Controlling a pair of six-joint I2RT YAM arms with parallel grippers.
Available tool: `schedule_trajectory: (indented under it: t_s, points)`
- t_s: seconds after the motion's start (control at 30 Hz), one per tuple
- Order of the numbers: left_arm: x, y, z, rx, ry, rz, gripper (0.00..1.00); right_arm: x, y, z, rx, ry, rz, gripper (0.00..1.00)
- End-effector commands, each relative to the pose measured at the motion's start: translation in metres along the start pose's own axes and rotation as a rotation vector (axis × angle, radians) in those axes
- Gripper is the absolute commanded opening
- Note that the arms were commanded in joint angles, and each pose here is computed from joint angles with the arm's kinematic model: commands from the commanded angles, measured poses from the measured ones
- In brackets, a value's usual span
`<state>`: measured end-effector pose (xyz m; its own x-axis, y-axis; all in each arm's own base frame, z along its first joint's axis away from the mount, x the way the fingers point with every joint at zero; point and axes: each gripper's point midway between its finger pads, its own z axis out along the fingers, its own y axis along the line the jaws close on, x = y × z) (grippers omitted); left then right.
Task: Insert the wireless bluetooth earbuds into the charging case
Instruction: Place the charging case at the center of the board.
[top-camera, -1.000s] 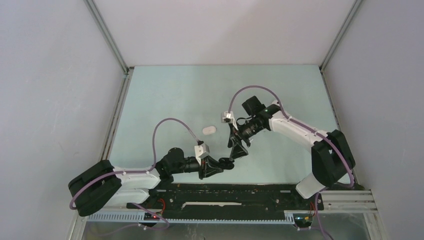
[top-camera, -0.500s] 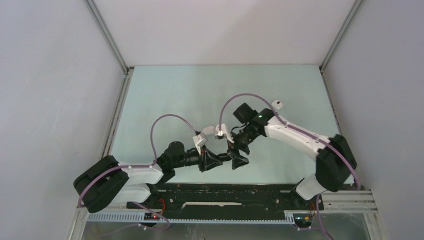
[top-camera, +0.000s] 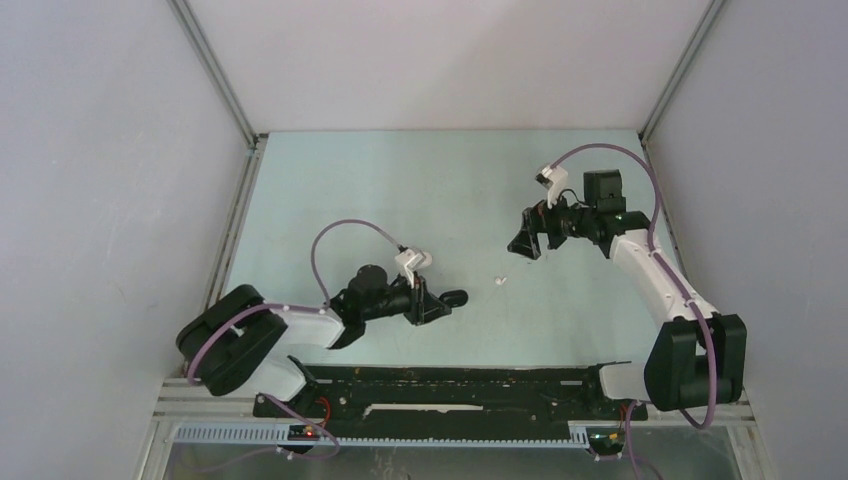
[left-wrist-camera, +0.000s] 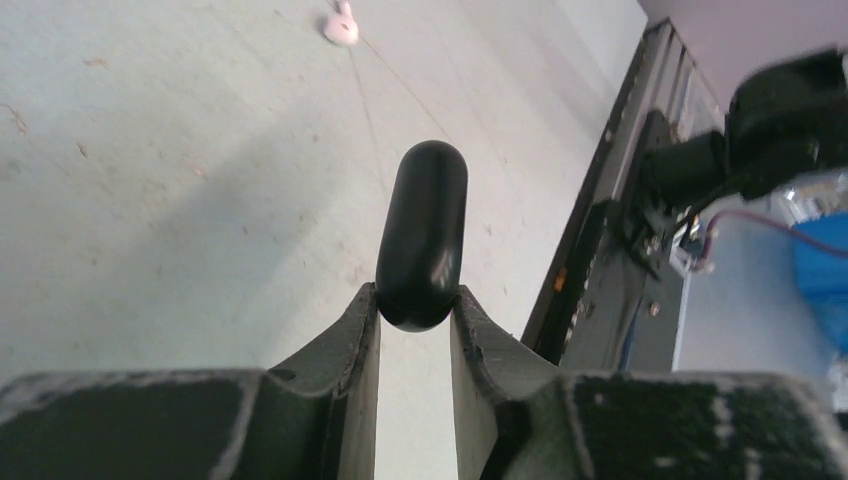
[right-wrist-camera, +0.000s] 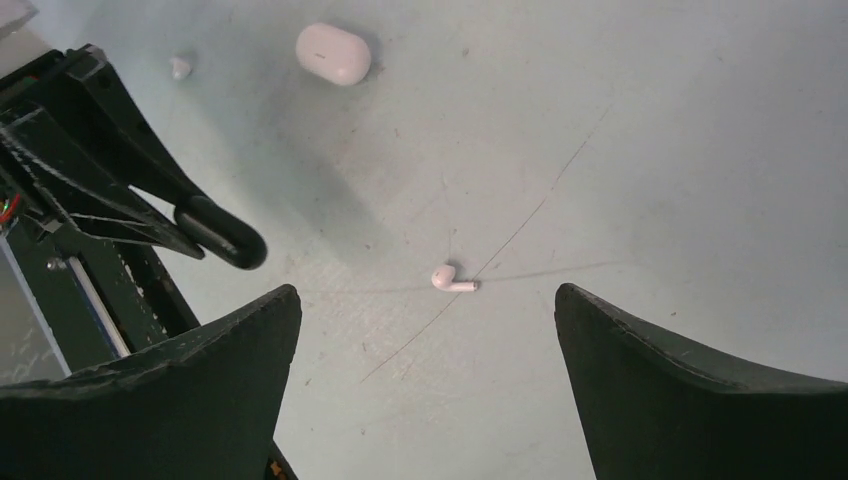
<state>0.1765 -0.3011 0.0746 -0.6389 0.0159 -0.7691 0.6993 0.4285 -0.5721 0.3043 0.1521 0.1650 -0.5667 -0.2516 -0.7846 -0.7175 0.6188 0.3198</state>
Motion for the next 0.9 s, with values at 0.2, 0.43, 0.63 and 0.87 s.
schedule_trajectory:
  t_s: [0.2, 0.43, 0.63, 0.87]
  points:
    - [-0.066, 0.034, 0.056, -0.038, -0.023, -0.415, 0.17, -0.023, -0.038, -0.013, 0.211, -0.070, 0.008, 1.00]
    - [-0.064, 0.084, 0.079, -0.079, -0.008, -0.733, 0.18, -0.031, -0.047, -0.028, 0.286, -0.107, 0.007, 1.00]
    - [-0.053, 0.089, 0.084, -0.079, 0.025, -0.760, 0.19, -0.029, -0.046, -0.027, 0.269, -0.099, 0.002, 1.00]
    - [-0.029, 0.106, 0.064, -0.263, 0.112, -0.691, 0.83, -0.025, -0.045, -0.021, 0.241, -0.083, -0.005, 1.00]
